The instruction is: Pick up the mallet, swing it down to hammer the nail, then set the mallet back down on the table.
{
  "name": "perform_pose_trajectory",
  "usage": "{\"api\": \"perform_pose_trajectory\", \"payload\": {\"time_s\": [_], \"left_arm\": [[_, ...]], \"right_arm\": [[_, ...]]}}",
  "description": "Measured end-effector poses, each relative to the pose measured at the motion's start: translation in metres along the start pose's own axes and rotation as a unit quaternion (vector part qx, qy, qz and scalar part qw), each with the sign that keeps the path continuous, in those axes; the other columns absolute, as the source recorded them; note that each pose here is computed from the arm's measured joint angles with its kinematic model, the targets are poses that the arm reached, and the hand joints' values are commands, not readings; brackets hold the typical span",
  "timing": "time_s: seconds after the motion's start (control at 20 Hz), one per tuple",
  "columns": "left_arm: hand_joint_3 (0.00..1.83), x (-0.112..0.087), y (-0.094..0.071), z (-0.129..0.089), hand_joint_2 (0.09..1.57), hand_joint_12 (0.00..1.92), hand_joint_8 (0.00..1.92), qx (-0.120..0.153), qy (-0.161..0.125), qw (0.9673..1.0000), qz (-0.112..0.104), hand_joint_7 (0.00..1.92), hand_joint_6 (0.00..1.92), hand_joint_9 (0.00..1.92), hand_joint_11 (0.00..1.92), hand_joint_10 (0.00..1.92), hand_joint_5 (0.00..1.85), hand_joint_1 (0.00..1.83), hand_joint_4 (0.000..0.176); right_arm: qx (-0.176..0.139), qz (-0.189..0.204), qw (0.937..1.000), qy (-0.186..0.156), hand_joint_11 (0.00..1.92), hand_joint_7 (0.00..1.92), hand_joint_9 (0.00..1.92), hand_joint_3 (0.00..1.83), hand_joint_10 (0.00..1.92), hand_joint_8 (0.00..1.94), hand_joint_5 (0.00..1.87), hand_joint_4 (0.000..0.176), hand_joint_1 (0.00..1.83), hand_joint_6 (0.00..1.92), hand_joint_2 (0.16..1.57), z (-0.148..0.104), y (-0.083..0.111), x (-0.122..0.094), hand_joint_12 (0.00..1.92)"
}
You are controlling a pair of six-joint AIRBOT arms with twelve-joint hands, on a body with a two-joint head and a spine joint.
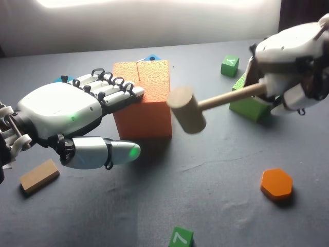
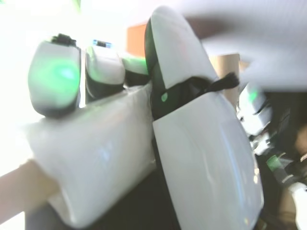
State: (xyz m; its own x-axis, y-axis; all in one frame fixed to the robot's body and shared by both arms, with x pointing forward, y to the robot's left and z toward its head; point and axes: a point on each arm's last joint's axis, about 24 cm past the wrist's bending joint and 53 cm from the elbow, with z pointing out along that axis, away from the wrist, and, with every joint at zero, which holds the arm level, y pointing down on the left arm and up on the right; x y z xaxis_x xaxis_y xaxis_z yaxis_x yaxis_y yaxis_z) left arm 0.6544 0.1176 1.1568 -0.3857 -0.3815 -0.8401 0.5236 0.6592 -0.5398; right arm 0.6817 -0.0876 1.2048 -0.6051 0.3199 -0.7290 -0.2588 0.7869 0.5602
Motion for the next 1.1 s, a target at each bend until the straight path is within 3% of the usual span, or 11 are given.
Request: {"api": "perform_pose_trajectory", "payload": {"time_s": [0.25,0.3,0.4,0.45,0.5,0.6,0.75,1.1], "left_arm": [[0.00,0.000,0.000,0.000,1.24,0.30,0.00,0.000,0.000,1.0000,0.000,0.12,0.00,0.12,0.00,0.00,0.11,0.00,0.000],[0.00,0.000,0.000,0.000,1.24,0.31,0.00,0.000,0.000,1.0000,0.000,0.12,0.00,0.12,0.00,0.00,0.12,0.00,0.000],[0.00,0.000,0.000,0.000,1.23,0.32,0.01,0.000,0.000,1.0000,0.000,0.14,0.01,0.14,0.02,0.01,0.14,0.00,0.000],[0.00,0.000,0.000,0.000,1.23,0.32,0.01,0.000,0.000,1.0000,0.000,0.14,0.01,0.14,0.02,0.01,0.13,0.00,0.000],[0.00,0.000,-0.001,0.000,1.23,0.31,0.00,0.001,0.000,1.0000,0.000,0.12,0.00,0.12,0.00,0.00,0.12,0.00,0.000],[0.00,0.000,-0.001,0.000,1.24,0.32,0.01,0.001,-0.001,1.0000,0.000,0.14,0.01,0.13,0.00,0.01,0.13,0.00,0.000],[0.00,-0.001,-0.001,0.000,1.24,0.32,0.00,0.001,-0.001,1.0000,0.000,0.13,0.00,0.13,0.00,0.00,0.13,0.00,0.000],[0.00,-0.001,-0.001,0.000,1.23,0.33,0.00,0.001,-0.001,1.0000,0.000,0.14,0.00,0.13,0.01,0.00,0.14,0.00,0.000]], "right_arm": [[-0.026,0.079,0.9958,-0.038,1.72,1.37,1.63,0.00,1.92,1.94,1.12,0.000,1.38,1.92,1.26,-0.002,0.010,-0.034,1.92],[-0.032,0.082,0.9951,-0.045,1.75,1.42,1.66,0.01,1.92,1.94,0.78,0.000,1.14,1.56,1.27,-0.002,0.012,-0.040,1.92],[-0.052,0.081,0.9936,-0.059,1.78,1.49,1.68,0.01,1.92,1.94,0.71,0.000,1.07,1.45,1.26,-0.001,0.021,-0.049,1.92],[-0.063,0.078,0.9928,-0.066,1.77,1.50,1.68,0.00,1.92,1.94,0.81,0.000,0.98,1.83,1.25,-0.002,0.026,-0.054,1.92],[-0.080,0.057,0.9921,-0.078,1.76,1.47,1.65,0.01,1.92,1.94,1.10,0.000,0.83,1.90,1.27,-0.003,0.035,-0.061,1.92],[-0.116,0.013,0.9874,-0.106,1.74,1.46,1.62,0.02,1.92,1.94,1.27,0.000,0.59,1.92,1.32,-0.008,0.053,-0.073,1.92],[-0.141,0.001,0.9823,-0.124,1.75,1.49,1.62,0.02,1.92,1.94,1.24,0.000,0.50,1.92,1.37,-0.009,0.065,-0.080,1.92],[-0.145,-0.012,0.9801,-0.136,1.76,1.49,1.62,0.01,1.92,1.94,1.25,0.000,0.45,1.92,1.41,-0.006,0.061,-0.086,1.92]]}}
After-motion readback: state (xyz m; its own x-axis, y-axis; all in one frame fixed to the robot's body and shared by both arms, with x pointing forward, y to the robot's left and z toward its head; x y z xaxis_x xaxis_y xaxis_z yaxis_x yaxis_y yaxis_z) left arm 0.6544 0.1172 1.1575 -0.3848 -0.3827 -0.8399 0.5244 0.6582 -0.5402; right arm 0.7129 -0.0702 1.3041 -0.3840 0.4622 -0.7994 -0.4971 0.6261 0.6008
